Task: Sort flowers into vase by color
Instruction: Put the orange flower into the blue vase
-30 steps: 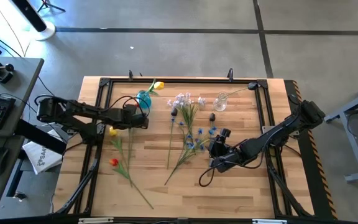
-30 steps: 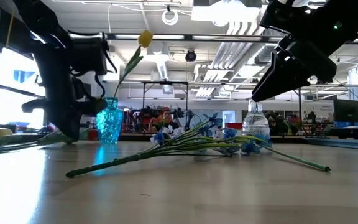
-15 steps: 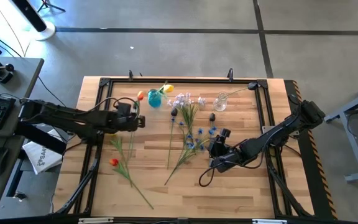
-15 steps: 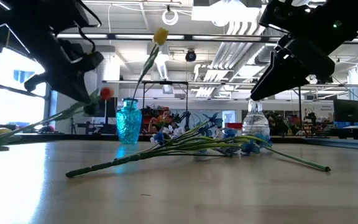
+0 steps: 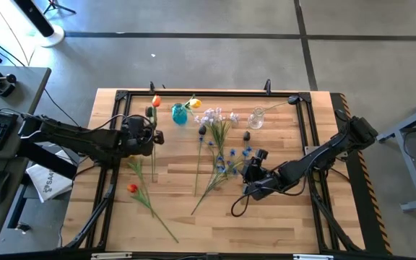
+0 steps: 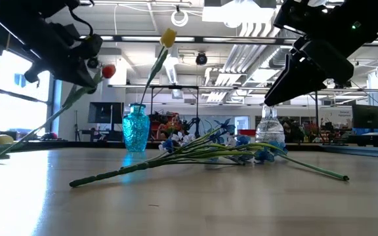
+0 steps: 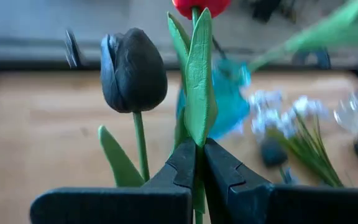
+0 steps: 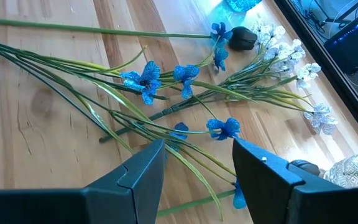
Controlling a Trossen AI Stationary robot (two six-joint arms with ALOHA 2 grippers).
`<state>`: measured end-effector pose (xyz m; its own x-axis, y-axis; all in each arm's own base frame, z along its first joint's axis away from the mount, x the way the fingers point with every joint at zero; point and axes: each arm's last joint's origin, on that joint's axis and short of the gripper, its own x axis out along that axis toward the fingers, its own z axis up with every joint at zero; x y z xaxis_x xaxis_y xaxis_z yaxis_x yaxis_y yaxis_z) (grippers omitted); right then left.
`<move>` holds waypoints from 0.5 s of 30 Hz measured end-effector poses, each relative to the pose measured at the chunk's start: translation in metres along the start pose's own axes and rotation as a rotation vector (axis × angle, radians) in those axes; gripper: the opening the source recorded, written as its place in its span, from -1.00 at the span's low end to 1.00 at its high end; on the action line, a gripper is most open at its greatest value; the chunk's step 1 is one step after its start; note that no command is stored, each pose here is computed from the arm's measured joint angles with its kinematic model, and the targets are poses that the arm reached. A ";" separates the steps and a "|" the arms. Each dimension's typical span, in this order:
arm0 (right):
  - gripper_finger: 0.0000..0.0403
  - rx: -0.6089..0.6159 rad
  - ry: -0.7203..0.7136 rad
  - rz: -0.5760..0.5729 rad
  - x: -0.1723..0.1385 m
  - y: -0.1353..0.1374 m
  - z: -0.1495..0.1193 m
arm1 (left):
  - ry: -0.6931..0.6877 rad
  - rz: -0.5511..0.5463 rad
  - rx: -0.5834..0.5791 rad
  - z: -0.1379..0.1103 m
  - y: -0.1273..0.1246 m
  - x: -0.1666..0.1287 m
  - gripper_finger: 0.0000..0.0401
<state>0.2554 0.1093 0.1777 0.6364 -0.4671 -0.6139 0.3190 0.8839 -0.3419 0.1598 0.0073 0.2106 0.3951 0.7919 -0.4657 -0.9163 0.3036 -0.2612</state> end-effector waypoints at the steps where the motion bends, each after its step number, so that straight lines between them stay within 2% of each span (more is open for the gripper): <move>1: -0.08 0.001 -0.001 0.000 0.000 0.000 0.000 | 0.036 -0.005 -0.003 -0.001 0.000 0.000 -0.99; 4: -0.08 0.001 -0.001 0.001 0.000 0.000 0.000 | 0.130 0.009 -0.009 -0.008 0.001 0.004 -0.99; 8: -0.08 0.001 -0.002 0.001 0.000 0.000 0.000 | 0.160 0.077 0.009 -0.016 0.001 0.012 -0.93; 15: -0.08 0.001 -0.002 0.001 0.000 0.000 0.000 | 0.272 0.215 0.092 -0.027 0.006 0.031 -0.61</move>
<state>0.2556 0.1094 0.1778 0.6378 -0.4664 -0.6130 0.3196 0.8843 -0.3404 0.1682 0.0190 0.1716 0.1846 0.6764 -0.7130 -0.9775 0.2020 -0.0614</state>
